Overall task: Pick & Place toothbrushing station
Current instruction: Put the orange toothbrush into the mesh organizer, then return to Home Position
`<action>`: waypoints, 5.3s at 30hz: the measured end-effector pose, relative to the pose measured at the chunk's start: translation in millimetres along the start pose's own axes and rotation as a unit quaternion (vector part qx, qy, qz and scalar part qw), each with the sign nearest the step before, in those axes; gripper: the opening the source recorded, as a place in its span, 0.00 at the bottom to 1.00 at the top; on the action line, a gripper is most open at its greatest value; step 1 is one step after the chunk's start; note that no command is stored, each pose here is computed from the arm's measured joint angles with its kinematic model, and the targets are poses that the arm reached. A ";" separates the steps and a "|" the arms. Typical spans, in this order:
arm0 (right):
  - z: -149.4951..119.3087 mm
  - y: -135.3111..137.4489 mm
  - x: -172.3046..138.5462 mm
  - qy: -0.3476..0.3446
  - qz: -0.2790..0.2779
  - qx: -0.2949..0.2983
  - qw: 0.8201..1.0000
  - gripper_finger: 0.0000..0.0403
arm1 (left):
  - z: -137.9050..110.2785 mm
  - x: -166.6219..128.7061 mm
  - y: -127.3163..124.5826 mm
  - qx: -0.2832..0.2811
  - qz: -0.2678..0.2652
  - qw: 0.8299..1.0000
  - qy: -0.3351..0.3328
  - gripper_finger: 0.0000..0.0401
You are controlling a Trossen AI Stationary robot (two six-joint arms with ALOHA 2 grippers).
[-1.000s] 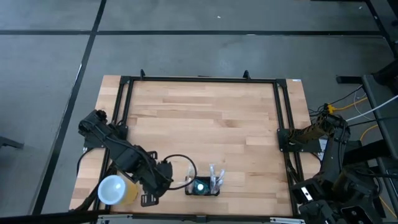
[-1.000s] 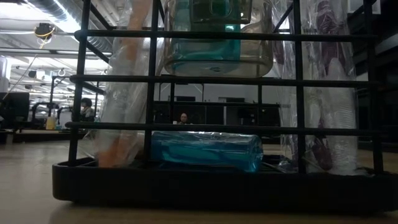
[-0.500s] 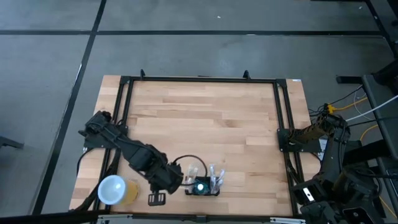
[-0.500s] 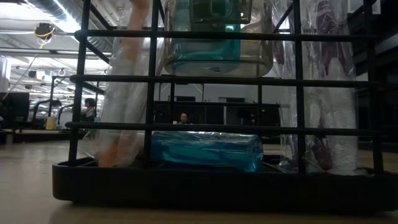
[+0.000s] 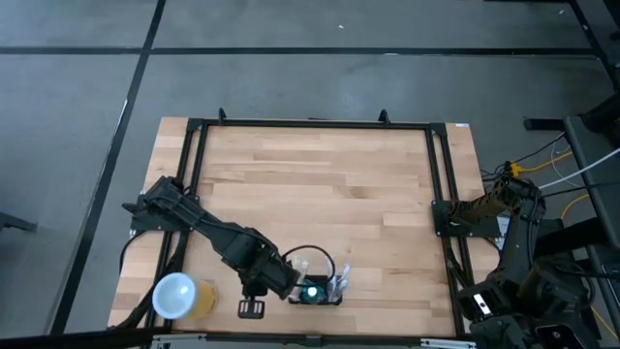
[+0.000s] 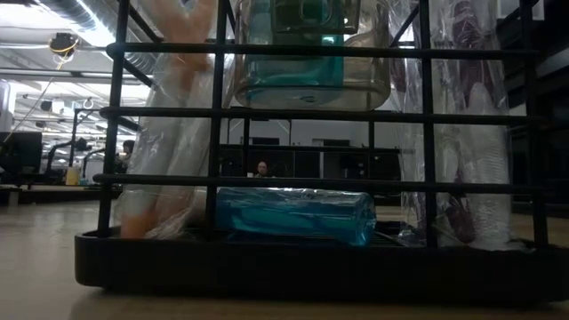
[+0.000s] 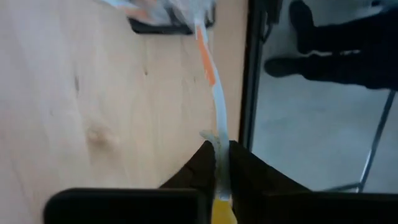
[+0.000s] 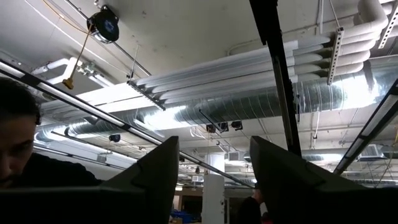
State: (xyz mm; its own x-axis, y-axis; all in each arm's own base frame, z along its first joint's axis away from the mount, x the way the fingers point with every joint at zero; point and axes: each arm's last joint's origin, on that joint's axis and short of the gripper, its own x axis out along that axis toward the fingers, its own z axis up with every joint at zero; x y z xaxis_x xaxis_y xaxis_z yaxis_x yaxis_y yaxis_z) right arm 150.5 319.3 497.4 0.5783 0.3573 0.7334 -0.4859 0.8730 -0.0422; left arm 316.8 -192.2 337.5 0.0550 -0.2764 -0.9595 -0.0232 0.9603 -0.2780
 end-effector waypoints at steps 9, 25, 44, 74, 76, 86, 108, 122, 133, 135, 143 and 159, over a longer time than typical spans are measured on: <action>0.1 0.1 0.0 0.000 0.000 0.002 1.000 0.50 | 8.7 -9.9 11.5 -0.005 -0.001 1.000 -0.021 0.43; 0.5 1.6 -0.7 0.002 0.002 0.002 1.000 0.50 | 12.2 -57.6 31.6 -0.010 0.056 0.994 -0.089 0.56; -3.4 5.1 -1.5 0.002 0.004 -0.003 1.000 0.50 | -28.3 -5.8 9.5 -0.050 0.099 0.994 -0.016 0.42; -1.9 5.0 -1.6 -0.012 0.009 -0.020 1.000 0.50 | 3.9 -1.9 -3.0 -0.041 0.049 0.980 -0.186 0.04; -1.8 5.0 -1.5 -0.012 0.009 -0.022 1.000 0.50 | 2.9 3.1 -8.2 -0.040 0.055 0.980 -0.188 0.05; -2.0 4.9 -1.6 -0.010 0.006 -0.023 1.000 0.50 | 3.3 13.7 -7.9 -0.043 0.104 0.975 -0.190 0.09; -4.8 5.1 -1.4 -0.002 -0.001 -0.024 1.000 0.50 | -4.1 55.9 -1.0 -0.118 0.108 0.973 -0.167 0.44; -14.9 -2.0 -1.2 0.088 -0.105 -0.024 0.990 0.50 | -44.3 -43.7 55.6 -0.138 0.254 0.902 -0.322 0.42; 3.4 -19.1 -10.2 0.263 -0.205 -0.121 0.935 0.50 | -137.3 -109.1 100.8 -0.046 0.010 0.751 -0.659 0.42; 14.4 -26.7 -13.0 0.280 -0.185 -0.119 0.934 0.50 | -138.6 -97.4 110.6 -0.043 0.004 0.722 -0.691 0.42; 7.8 -81.4 -60.3 0.404 -0.136 -0.081 0.901 0.50 | -139.5 -63.7 149.3 0.035 0.074 0.671 -0.737 0.42; -76.9 -168.2 -269.5 0.289 -0.155 -0.054 0.943 0.50 | -189.6 -15.3 189.5 0.050 0.162 0.649 -0.741 0.42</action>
State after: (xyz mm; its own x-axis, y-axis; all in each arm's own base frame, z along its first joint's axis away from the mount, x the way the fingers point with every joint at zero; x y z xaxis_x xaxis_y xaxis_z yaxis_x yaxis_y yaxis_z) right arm 126.8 101.7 254.6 0.9574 0.1725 0.2317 -0.1823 0.9830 0.0214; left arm 122.4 -13.1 290.8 0.9658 0.2088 0.1537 -0.2117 0.9773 0.0030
